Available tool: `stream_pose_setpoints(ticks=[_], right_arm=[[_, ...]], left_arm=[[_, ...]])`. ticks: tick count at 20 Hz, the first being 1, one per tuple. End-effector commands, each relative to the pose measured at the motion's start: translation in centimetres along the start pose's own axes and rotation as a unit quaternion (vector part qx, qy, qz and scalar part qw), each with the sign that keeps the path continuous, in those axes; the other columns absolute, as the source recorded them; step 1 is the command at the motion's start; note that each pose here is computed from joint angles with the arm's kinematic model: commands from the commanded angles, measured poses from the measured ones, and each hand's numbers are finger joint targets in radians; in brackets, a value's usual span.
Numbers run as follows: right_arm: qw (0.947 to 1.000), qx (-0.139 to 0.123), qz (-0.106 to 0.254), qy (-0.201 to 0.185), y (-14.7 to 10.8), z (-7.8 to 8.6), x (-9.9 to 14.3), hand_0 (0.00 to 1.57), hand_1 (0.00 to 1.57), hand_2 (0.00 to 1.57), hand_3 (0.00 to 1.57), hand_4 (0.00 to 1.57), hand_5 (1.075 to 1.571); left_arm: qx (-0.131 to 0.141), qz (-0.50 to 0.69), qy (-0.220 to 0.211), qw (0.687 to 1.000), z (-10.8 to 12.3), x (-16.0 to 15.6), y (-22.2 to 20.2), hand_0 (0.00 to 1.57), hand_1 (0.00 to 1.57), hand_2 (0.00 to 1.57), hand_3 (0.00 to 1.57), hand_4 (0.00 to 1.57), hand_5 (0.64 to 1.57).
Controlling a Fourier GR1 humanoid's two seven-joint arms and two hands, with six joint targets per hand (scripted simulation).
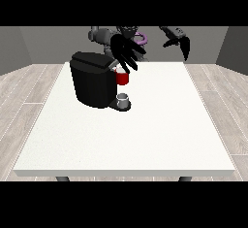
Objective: Insert the coffee pod into the coffee machine and close the lid
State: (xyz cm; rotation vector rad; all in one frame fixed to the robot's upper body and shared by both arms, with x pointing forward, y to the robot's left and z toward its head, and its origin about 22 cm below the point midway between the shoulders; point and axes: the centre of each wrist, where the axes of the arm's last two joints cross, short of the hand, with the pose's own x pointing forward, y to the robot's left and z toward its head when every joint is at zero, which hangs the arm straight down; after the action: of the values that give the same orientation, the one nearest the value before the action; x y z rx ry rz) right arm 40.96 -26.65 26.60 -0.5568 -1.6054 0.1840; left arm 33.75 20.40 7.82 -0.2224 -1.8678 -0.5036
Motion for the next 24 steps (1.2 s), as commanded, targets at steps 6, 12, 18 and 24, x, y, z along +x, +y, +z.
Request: stream_pose_setpoints(ticks=[6, 12, 18, 24], right_arm=[[0.9752, 0.067, -0.067, -0.2, 5.7, 1.4, 8.0, 0.0, 0.0, 0.0, 0.0, 0.0, 1.571], [0.9674, 0.092, -0.075, -0.224, 6.9, 0.4, 7.8, 0.0, 0.0, 0.0, 0.0, 0.0, 1.571], [0.956, 0.136, -0.088, -0.245, 13.8, 2.6, 5.6, 0.0, 0.0, 0.0, 0.0, 0.0, 1.571], [0.9371, 0.22, -0.121, -0.242, 18.4, 5.2, 1.8, 0.0, 0.0, 0.0, 0.0, 0.26, 1.571]], left_arm=[[-0.031, -0.021, -0.047, 0.998, -3.0, 3.1, -0.6, 0.0, 0.0, 0.0, 0.0, 0.32, 1.571], [-0.021, -0.017, -0.041, 0.999, -3.4, 4.4, -1.1, 0.0, 0.0, 0.0, 0.0, 0.25, 1.571], [-0.005, -0.006, -0.008, 1.0, -0.1, 0.7, -1.3, 0.0, 0.0, 0.0, 0.0, 0.27, 1.571], [0.043, 0.025, 0.055, 0.997, 3.7, -2.4, 0.3, 0.0, 0.0, 0.0, 0.0, 0.27, 1.571]])
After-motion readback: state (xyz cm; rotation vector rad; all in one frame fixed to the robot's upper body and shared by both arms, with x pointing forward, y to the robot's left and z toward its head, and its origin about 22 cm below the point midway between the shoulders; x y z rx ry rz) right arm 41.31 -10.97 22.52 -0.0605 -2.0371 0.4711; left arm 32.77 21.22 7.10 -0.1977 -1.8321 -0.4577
